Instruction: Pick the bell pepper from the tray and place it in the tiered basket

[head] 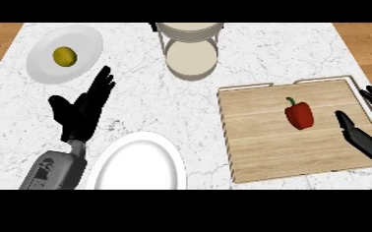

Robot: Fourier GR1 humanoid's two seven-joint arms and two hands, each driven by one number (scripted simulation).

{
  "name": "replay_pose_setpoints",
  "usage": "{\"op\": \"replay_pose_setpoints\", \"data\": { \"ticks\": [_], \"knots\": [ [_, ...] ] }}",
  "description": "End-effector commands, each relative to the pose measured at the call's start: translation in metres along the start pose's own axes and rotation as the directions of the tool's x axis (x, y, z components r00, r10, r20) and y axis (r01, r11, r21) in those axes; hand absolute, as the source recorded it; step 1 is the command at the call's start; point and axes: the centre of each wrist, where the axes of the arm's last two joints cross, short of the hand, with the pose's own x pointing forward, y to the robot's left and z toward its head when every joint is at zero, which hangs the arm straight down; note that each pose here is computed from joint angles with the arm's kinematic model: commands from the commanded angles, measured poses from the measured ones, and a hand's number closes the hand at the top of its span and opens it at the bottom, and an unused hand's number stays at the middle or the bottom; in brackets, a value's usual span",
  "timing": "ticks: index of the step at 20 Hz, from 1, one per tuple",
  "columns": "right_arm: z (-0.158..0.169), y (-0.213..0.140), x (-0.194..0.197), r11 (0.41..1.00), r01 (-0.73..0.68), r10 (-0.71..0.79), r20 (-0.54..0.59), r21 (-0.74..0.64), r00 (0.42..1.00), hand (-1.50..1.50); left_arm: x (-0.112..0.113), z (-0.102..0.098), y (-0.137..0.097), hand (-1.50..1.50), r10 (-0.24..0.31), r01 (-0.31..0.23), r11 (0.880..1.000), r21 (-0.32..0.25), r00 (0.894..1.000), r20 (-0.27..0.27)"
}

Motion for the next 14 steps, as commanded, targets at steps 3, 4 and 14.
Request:
{"op": "replay_pose_setpoints", "data": {
  "ticks": [3,4,14],
  "knots": [
    [0.045,-0.067,-0.026,0.991,-0.131,0.131,0.111,-0.004,0.985,-1.5,0.003,0.01,-0.019,0.0,0.043,-0.052,0.991,-0.123,0.996,-0.072],
    [0.055,-0.047,-0.024,0.984,-0.16,0.15,0.118,0.076,0.982,-1.5,0.002,0.003,-0.014,0.0,0.029,-0.037,0.993,-0.109,0.997,-0.075],
    [0.059,-0.072,0.053,0.716,-0.689,0.697,-0.076,0.112,0.713,-1.5,-0.002,0.009,-0.008,0.0,0.03,-0.037,0.995,-0.09,0.997,-0.078]
  ]
}}
